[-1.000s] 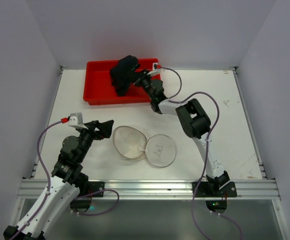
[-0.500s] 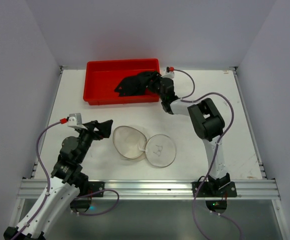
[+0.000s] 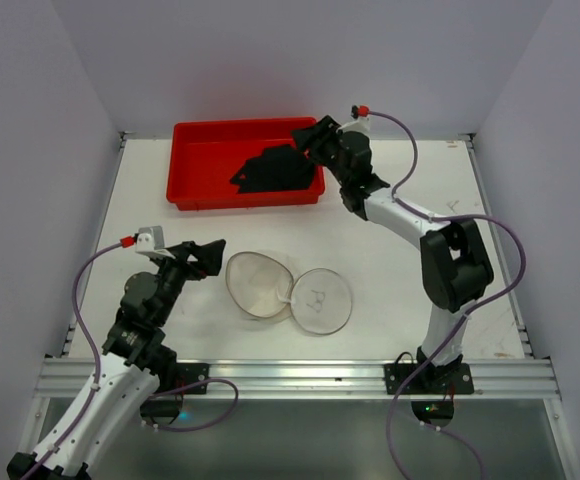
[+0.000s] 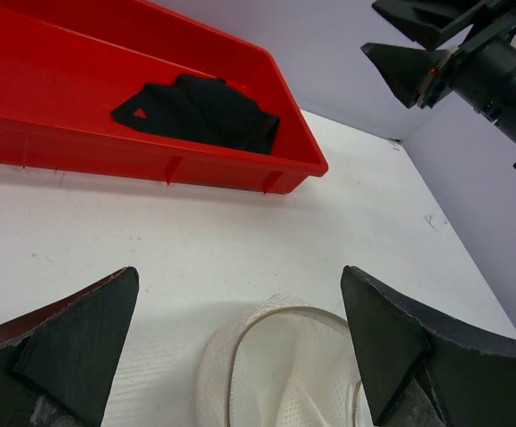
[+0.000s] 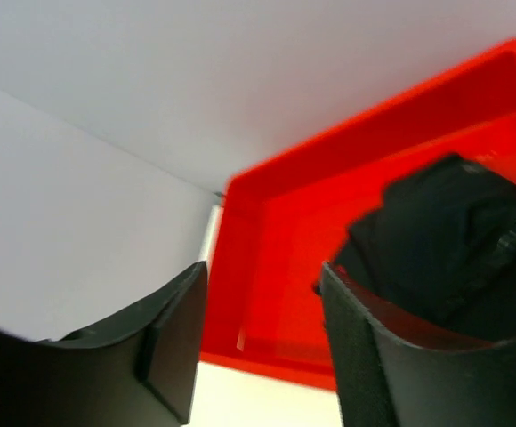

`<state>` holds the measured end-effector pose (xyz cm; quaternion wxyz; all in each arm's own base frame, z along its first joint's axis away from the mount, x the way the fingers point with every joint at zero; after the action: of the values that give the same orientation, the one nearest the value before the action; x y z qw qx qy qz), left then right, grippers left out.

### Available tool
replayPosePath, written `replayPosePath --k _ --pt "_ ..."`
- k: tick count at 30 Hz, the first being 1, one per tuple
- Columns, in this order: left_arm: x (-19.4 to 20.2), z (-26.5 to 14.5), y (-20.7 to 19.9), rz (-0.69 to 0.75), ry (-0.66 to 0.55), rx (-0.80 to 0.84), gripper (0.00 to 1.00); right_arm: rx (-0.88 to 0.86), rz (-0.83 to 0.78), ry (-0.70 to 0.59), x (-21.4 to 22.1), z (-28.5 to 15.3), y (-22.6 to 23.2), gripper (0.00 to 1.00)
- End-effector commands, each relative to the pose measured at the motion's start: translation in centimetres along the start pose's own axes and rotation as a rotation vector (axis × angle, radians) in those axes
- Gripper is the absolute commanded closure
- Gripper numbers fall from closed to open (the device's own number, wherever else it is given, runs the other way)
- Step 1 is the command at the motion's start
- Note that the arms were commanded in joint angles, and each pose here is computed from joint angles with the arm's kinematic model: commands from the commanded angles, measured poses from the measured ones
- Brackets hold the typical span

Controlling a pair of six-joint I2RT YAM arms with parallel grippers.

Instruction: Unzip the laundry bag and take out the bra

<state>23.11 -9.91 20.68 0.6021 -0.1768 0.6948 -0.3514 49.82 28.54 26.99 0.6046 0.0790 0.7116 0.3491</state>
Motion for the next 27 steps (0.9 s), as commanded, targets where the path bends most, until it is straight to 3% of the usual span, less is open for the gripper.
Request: replayPosePath --k 1,2,3,5,7,10,11,12,20,27 --pt "-0.6 0.2 -0.1 0.026 -0.03 0.007 0.0 0.083 -0.119 0.097 1.1 -1.3 -1.3 0.47" --pt "-0.5 0.3 -0.1 0.029 -0.029 0.008 0.0 0.053 -0.158 0.103 0.4 -1.1 0.7 0.47" --pt "-0.4 0.4 -0.1 0.032 -0.022 0.01 0.0 0.104 -0.263 0.213 2.1 -2.0 0.0 0.46" --pt "0.0 0.6 -0.1 0.046 0.0 0.019 0.0 0.133 -0.386 0.247 1.6 -2.7 2.0 0.41" --pt "0.6 0.9 0.0 0.061 0.034 0.017 0.0 0.169 -0.438 0.323 2.4 -4.4 2.0 0.37" --pt "1.5 1.5 0.1 0.073 0.088 0.008 0.0 0.212 -0.492 0.363 2.1 -8.1 2.4 0.19" --pt "1.4 1.6 0.0 0.078 0.096 0.01 0.0 0.224 -0.513 0.397 3.4 -9.6 1.8 0.06" --pt "1.9 1.8 0.1 0.081 0.121 0.003 0.0 0.227 -0.525 0.356 1.6 -11.3 2.4 0.01" --pt "2.9 1.9 -1.1 0.084 0.189 0.073 0.0 0.304 -0.586 0.386 3.6 -21.1 -1.9 0.01" --pt "3.7 1.6 -2.6 0.094 0.235 0.16 0.0 0.366 -0.569 0.302 2.6 -24.3 -4.0 0.01"
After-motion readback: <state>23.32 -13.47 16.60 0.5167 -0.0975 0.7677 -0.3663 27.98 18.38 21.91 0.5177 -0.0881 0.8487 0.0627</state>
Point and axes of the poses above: each gripper's point midway between its finger pads, its own z axis out along the fingers, its own y axis along the line the jaws close on, x = y × z, the point moved 2 cm from there along -z, back along the fingers, and after that the axes turned 14 degrees about -z, right-handed, at the moved point
